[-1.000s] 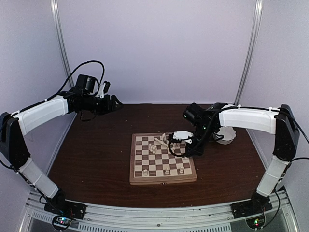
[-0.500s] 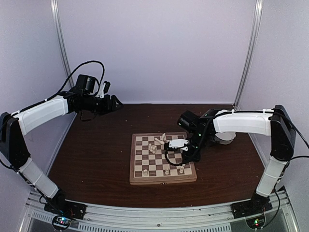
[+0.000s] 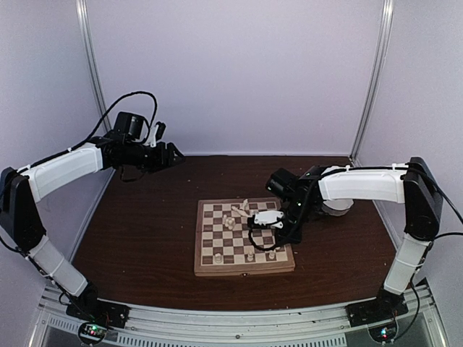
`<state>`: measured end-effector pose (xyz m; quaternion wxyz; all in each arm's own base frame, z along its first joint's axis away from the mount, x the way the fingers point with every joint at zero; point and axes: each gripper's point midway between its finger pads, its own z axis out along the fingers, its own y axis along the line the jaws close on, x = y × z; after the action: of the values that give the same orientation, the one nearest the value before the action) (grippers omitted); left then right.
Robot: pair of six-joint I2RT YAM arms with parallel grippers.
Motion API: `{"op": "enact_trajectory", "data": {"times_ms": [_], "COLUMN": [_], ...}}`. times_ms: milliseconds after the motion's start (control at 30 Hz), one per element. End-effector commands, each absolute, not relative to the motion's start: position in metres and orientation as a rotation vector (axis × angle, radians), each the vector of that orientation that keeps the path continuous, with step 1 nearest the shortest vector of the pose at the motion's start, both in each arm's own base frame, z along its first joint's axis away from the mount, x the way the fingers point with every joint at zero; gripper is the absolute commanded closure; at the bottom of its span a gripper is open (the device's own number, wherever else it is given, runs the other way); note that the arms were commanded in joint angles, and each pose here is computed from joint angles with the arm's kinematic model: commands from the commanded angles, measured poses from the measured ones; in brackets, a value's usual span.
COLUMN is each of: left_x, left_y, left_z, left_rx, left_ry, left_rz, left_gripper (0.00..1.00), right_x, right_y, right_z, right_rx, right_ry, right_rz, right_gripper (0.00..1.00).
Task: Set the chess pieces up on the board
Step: Place the pawn at h2.
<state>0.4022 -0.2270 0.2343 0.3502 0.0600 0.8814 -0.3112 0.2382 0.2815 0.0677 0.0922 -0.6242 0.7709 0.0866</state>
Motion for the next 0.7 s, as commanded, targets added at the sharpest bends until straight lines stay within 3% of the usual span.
{"op": "enact_trajectory", "data": {"times_ms": [0,333,533,667], "left_x": [0.411,0.411,0.41,0.411], "left_y": [-0.228,-0.228,-0.227,-0.227], "left_z": [0.247,0.249,0.251,0.251], "left_rx": [0.156,0.156,0.158,0.157], "left_ry": [2.228,2.224,2.219,2.219], "left_rz": [-0.826,-0.828,-0.827,-0.825], "left_gripper": [0.31,0.31,0.31,0.31], "right_x": [0.239,0.24,0.243,0.247], "right_y": [0.274,0.271,0.273,0.275], "right_z": [0.068,0.064,0.074,0.098], "right_rx": [-1.857,-1.861,-1.831,-1.805], "right_ry": [2.281,2.287,2.279,2.254], "right_rz": [0.207,0.185,0.177,0.176], "right_gripper": [0.89,0.87,0.68,0.63]}}
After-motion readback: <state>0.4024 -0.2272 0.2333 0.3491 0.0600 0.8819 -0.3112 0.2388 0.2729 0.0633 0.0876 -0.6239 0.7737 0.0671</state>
